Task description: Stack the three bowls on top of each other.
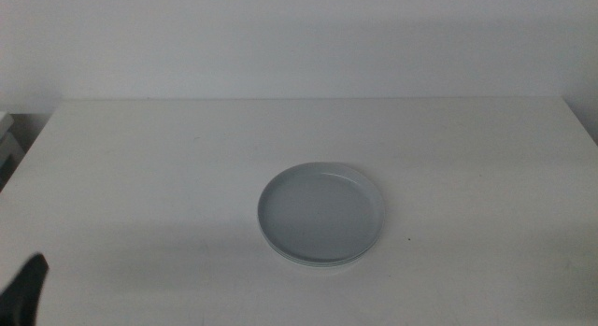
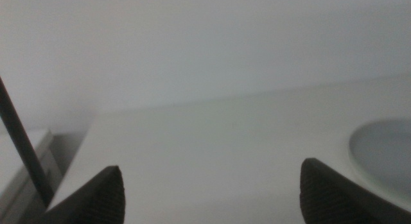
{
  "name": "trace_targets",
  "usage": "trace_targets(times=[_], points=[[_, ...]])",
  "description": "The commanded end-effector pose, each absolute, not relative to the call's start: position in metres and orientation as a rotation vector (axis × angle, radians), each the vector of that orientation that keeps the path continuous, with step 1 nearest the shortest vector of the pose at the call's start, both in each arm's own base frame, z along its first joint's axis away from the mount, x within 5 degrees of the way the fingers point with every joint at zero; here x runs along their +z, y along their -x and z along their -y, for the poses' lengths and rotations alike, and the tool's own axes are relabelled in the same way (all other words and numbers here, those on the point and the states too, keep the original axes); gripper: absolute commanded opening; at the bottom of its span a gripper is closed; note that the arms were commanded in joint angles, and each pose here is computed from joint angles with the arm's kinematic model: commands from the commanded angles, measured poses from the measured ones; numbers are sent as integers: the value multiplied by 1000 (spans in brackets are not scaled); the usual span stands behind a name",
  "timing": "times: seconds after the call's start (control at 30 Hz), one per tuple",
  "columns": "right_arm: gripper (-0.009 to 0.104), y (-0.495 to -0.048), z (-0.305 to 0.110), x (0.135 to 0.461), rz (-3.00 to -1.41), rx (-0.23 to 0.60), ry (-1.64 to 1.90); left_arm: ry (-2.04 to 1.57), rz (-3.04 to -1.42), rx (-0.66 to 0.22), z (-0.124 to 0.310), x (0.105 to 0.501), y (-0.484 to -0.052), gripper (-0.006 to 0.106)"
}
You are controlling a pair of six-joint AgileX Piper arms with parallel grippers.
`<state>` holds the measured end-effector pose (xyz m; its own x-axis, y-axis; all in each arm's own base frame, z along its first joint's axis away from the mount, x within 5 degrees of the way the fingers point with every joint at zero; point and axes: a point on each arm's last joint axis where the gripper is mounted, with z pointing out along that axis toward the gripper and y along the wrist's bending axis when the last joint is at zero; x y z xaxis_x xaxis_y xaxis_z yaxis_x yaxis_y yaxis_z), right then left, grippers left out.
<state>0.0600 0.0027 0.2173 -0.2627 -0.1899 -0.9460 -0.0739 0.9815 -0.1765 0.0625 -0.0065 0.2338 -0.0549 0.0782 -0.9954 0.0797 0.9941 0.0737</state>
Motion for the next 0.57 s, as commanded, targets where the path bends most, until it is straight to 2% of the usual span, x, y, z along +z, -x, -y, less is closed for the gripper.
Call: trace_targets(times=[0.0,0.2,0.53], points=[[71,-59,-1,221,-1712,-161,181,-79,-1560,3,4,234,-62,90],[71,-55,0,192,-1640,-172,167,-80,-1606,2,4,200,-60,90],[71,-54,0,192,-1637,-170,158,-75,-1570,2,4,195,-56,90]])
